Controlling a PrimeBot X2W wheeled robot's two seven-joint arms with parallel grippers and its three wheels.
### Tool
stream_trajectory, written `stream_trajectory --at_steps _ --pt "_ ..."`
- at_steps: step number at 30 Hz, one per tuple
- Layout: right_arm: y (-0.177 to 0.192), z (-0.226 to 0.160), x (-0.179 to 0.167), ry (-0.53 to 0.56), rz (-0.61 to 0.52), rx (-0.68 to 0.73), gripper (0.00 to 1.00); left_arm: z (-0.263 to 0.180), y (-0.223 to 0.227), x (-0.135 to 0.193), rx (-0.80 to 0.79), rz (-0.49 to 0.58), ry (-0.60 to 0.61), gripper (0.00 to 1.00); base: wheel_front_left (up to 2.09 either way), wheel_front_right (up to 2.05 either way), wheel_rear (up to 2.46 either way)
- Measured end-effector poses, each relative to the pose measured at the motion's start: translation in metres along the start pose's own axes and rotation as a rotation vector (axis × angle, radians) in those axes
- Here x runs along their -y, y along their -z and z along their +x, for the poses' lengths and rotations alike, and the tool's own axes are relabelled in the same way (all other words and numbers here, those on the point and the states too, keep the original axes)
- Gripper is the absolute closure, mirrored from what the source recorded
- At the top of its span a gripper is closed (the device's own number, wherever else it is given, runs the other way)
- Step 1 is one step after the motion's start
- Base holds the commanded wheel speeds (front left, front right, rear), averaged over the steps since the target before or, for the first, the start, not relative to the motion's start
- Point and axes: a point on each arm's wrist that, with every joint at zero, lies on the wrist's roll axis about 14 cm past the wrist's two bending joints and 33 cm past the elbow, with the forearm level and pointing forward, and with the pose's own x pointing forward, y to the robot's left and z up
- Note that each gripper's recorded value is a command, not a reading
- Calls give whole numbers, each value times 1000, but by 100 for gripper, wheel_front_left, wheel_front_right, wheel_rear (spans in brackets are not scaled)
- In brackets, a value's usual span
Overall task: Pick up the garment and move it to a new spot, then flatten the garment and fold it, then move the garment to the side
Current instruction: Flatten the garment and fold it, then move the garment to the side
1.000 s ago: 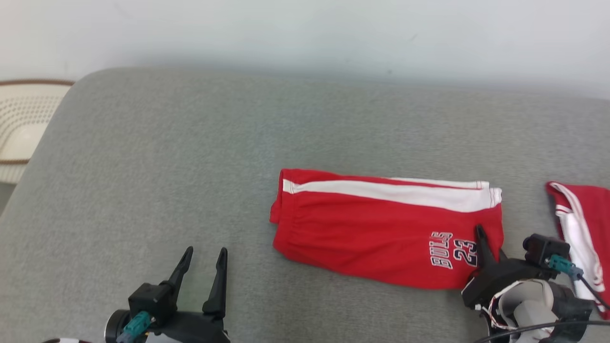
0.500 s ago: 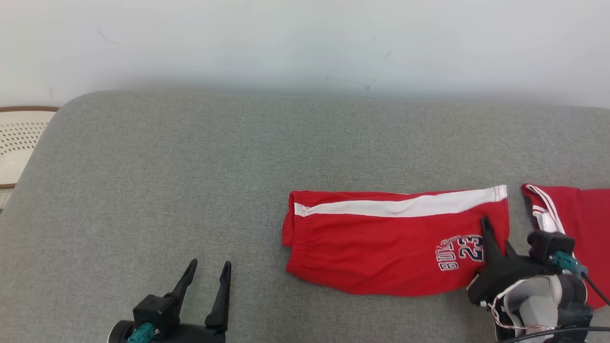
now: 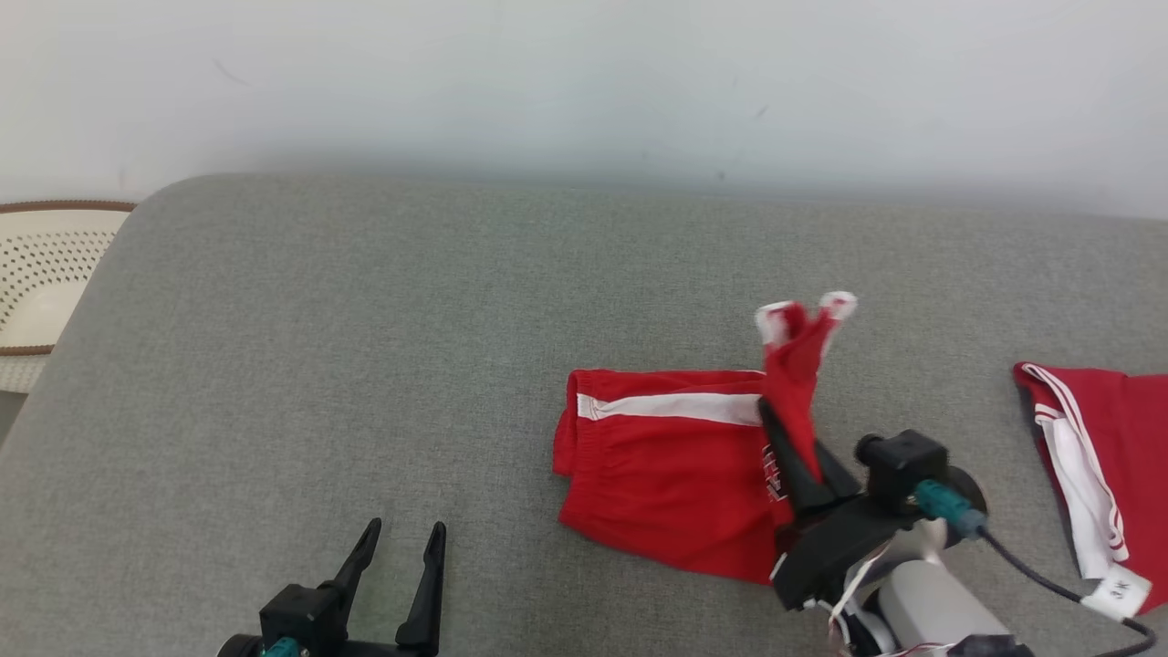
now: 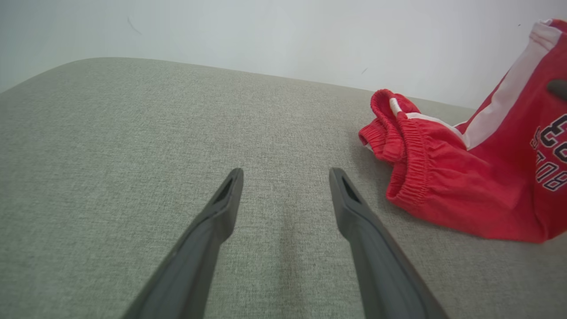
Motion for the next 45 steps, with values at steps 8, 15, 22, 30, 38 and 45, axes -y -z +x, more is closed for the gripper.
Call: stream_trajectory --at_steps 8,15,22,30,38,45 --pt "20 13 -40 -137 -7 -67 100 -5 3 -6 -8 -5 -19 0 0 0 0" --pt "33 30 -76 -241 4 -111 100 -12 4 -20 -14 -13 -67 0 0 0 0" --pt "34 43 -105 -315 39 -114 0 -18 3 -36 -13 -10 -118 0 0 0 0" --pt "12 42 -92 -271 90 -45 0 -14 3 -33 -12 -13 -116 0 0 0 0" --pt "38 23 -9 -8 152 -100 0 -6 1 -21 -4 -14 -78 0 0 0 0" --pt "68 12 12 64 156 -187 0 -5 5 -21 -15 -15 -79 0 0 0 0"
